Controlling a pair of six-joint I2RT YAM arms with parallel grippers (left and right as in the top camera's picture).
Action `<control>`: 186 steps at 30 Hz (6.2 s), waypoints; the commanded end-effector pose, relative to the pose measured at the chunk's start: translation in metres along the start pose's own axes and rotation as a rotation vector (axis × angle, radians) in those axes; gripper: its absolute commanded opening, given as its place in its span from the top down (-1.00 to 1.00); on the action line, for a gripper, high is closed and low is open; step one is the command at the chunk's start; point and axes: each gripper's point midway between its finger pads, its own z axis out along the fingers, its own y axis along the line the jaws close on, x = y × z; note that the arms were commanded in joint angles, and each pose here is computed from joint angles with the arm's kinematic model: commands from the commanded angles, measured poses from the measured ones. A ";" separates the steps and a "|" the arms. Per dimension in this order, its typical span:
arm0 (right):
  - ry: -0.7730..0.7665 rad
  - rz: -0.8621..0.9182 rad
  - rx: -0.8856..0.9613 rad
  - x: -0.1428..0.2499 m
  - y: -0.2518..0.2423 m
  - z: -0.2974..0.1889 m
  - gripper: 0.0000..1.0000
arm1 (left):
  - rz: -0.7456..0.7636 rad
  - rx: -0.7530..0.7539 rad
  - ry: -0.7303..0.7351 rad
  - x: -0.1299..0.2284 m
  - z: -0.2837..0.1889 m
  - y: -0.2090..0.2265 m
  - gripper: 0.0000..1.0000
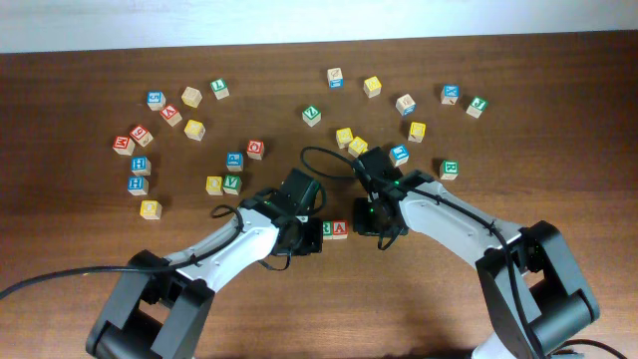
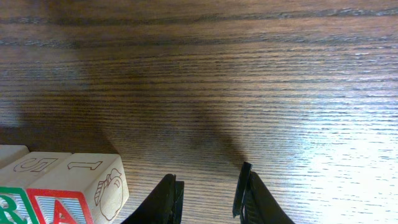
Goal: Spell out ICRA
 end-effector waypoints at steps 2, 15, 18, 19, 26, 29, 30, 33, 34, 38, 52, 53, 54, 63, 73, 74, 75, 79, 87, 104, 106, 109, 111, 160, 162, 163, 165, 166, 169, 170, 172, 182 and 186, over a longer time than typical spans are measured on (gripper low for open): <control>-0.005 0.000 0.015 0.001 -0.002 0.001 0.55 | -0.011 0.065 0.047 0.007 0.001 -0.012 1.00; -0.008 0.000 0.013 0.000 -0.001 0.001 0.55 | -0.008 0.120 0.059 0.008 0.000 -0.022 1.00; -0.007 0.000 0.013 0.000 -0.001 0.001 0.55 | -0.007 0.122 0.055 0.007 0.000 -0.023 1.00; -0.008 0.000 0.013 0.000 -0.001 0.001 0.55 | -0.006 0.124 0.052 0.006 0.000 -0.023 1.00; -0.005 0.000 0.014 0.001 -0.002 0.001 0.55 | 0.001 0.140 0.022 -0.001 0.000 -0.027 1.00; -0.005 0.000 0.014 0.001 -0.002 0.001 0.55 | 0.002 0.141 0.021 -0.002 0.000 -0.028 1.00; -0.005 0.000 0.015 0.001 -0.002 0.001 0.55 | 0.002 0.141 0.021 -0.001 0.000 -0.028 1.00; -0.001 0.000 0.011 0.001 -0.001 0.001 0.55 | 0.002 0.141 0.021 -0.001 0.000 -0.028 1.00; 0.008 0.000 0.005 0.003 0.000 0.001 0.55 | 0.003 0.142 0.020 -0.002 -0.001 -0.028 1.00; 0.026 0.001 -0.012 0.007 0.002 0.001 0.55 | 0.015 0.158 -0.006 -0.005 -0.013 -0.032 1.00; 0.015 0.020 -0.100 0.001 0.020 0.000 0.58 | -0.305 -0.128 -0.110 -0.028 -0.069 0.105 1.00; 0.014 0.018 -0.121 0.000 0.024 -0.001 0.59 | -0.299 -0.125 -0.082 -0.026 -0.060 0.103 1.00; 0.012 0.016 -0.131 -0.001 0.026 -0.001 0.60 | -0.289 -0.115 -0.054 -0.023 -0.050 0.099 1.00; 0.013 0.044 -0.140 -0.001 0.028 -0.001 0.63 | -0.232 0.037 0.059 -0.014 -0.011 0.057 1.00; 0.019 0.045 -0.137 0.000 0.028 -0.001 0.63 | -0.199 0.013 0.033 -0.017 -0.009 0.054 1.00; 0.022 0.044 -0.140 0.001 0.028 -0.001 0.63 | -0.198 0.013 0.032 -0.017 -0.009 0.054 1.00; 0.027 0.044 -0.148 0.002 0.030 -0.001 0.63 | -0.198 0.014 0.031 -0.018 -0.009 0.054 1.00; 0.032 0.030 -0.163 0.005 0.036 -0.001 0.65 | -0.197 0.018 0.031 -0.018 -0.009 0.053 1.00; -0.008 -0.028 -0.165 0.006 0.052 0.000 0.65 | -0.194 0.019 0.041 -0.015 -0.009 0.051 1.00; -0.007 -0.029 -0.125 0.008 0.044 0.001 0.67 | -0.194 0.028 0.037 -0.017 -0.009 0.050 1.00; -0.031 -0.026 -0.092 0.004 0.039 0.001 0.63 | -0.196 0.026 0.043 -0.015 -0.009 0.051 1.00; -0.035 -0.027 -0.091 0.003 0.039 0.001 0.61 | -0.199 0.019 0.058 -0.011 -0.009 0.052 1.00; -0.036 -0.027 -0.092 0.003 0.039 0.001 0.61 | -0.200 0.018 0.060 -0.011 -0.009 0.052 1.00; -0.024 0.166 0.044 -0.016 -0.032 -0.002 0.51 | -0.169 -0.260 -0.011 0.015 -0.005 0.037 1.00; -0.024 0.166 0.044 -0.016 -0.032 -0.002 0.50 | -0.169 -0.260 -0.012 0.015 -0.005 0.037 1.00; -0.024 0.166 0.044 -0.016 -0.032 -0.002 0.51 | -0.169 -0.260 -0.012 0.015 -0.005 0.037 1.00; -0.024 0.166 0.044 -0.016 -0.032 -0.002 0.51 | -0.169 -0.260 -0.012 0.015 -0.005 0.037 1.00; -0.024 0.166 0.044 -0.016 -0.032 -0.002 0.51 | -0.169 -0.260 -0.013 0.015 -0.005 0.037 1.00; -0.024 0.166 0.044 -0.016 -0.032 -0.002 0.51 | -0.168 -0.257 -0.017 0.014 -0.005 0.036 1.00; -0.024 0.166 0.044 -0.016 -0.032 -0.002 0.51 | -0.168 -0.256 -0.017 0.014 -0.005 0.036 1.00; -0.024 0.166 0.044 -0.016 -0.032 -0.002 0.51 | -0.168 -0.256 -0.018 0.014 -0.005 0.036 1.00; -0.024 0.166 0.044 -0.016 -0.032 -0.002 0.51 | -0.166 -0.256 -0.036 0.010 -0.005 0.035 1.00; -0.024 0.166 0.044 -0.016 -0.032 -0.002 0.51 | -0.166 -0.256 -0.035 0.010 -0.005 0.035 1.00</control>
